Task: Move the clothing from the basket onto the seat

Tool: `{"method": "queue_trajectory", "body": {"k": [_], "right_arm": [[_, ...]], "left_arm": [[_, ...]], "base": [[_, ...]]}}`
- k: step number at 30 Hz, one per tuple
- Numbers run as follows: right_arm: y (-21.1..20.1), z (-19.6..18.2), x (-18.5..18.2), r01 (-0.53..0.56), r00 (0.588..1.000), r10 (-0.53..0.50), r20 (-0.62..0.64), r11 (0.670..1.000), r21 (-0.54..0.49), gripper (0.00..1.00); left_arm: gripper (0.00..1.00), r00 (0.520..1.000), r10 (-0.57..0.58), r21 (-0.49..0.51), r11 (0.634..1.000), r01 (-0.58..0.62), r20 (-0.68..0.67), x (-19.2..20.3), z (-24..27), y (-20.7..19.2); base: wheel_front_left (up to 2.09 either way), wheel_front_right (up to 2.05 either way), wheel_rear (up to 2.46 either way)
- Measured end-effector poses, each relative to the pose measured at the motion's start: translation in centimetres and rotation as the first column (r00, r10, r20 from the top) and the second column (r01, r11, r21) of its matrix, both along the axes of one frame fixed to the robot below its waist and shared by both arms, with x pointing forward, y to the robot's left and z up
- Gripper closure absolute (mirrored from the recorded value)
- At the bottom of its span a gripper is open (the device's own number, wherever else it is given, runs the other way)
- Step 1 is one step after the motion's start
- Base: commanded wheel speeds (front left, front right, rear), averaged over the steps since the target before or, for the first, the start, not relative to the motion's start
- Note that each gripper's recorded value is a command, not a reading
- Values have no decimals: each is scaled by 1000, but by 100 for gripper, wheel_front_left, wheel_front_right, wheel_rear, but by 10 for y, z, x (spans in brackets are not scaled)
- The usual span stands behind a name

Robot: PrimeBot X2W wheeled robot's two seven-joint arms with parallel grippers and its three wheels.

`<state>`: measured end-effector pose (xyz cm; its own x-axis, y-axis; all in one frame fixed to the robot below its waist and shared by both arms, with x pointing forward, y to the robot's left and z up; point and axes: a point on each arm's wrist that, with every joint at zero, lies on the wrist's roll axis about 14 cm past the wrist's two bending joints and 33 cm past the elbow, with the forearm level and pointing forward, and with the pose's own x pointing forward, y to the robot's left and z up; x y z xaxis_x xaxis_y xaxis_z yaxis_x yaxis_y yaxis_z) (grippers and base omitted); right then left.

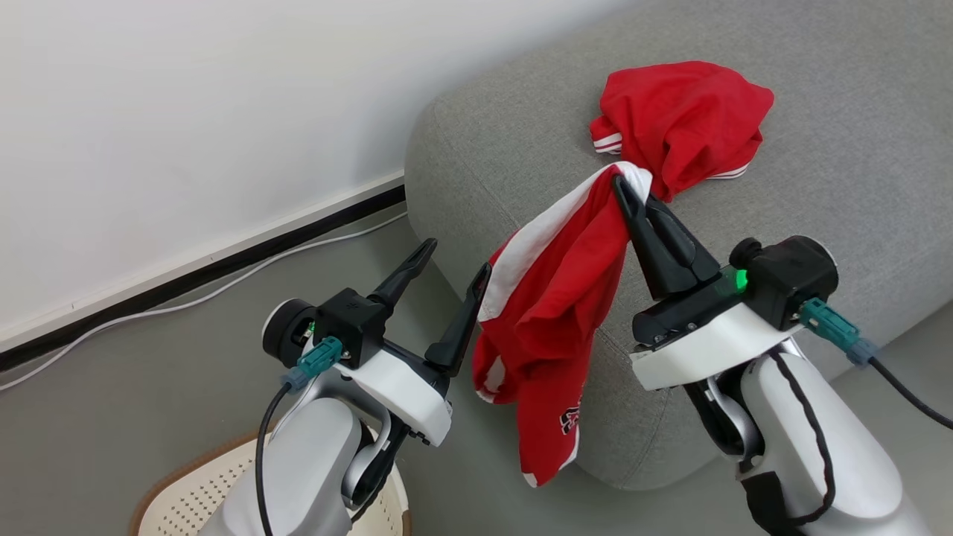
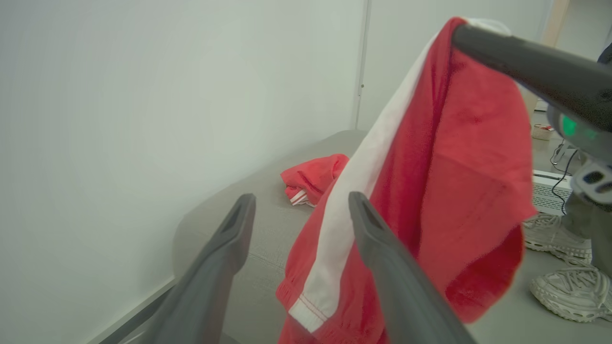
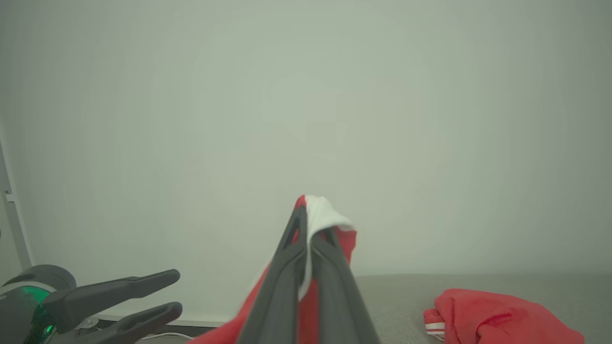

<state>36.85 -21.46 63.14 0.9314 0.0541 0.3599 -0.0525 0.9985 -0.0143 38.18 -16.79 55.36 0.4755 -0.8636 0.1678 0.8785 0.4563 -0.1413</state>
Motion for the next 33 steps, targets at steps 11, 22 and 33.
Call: {"method": "queue_trajectory", "body": {"k": [11,22,33], "right_arm": [[-32,22,-10,80,995,-78,61,996,-36,100],[-86,85,8,209,970,-170,172,948,-239,100],[-142,128,44,344,937,-277,214,845,-410,100]], "left_arm": [[0,998,-55,11,998,56,-42,-5,-16,-12],[0,992,-91,-9,996,91,-83,-3,-33,-17],[0,992,-101,-68,993,96,-70,17,-33,-14]], "base": [[0,0,0],[0,0,0],[0,0,0]]}}
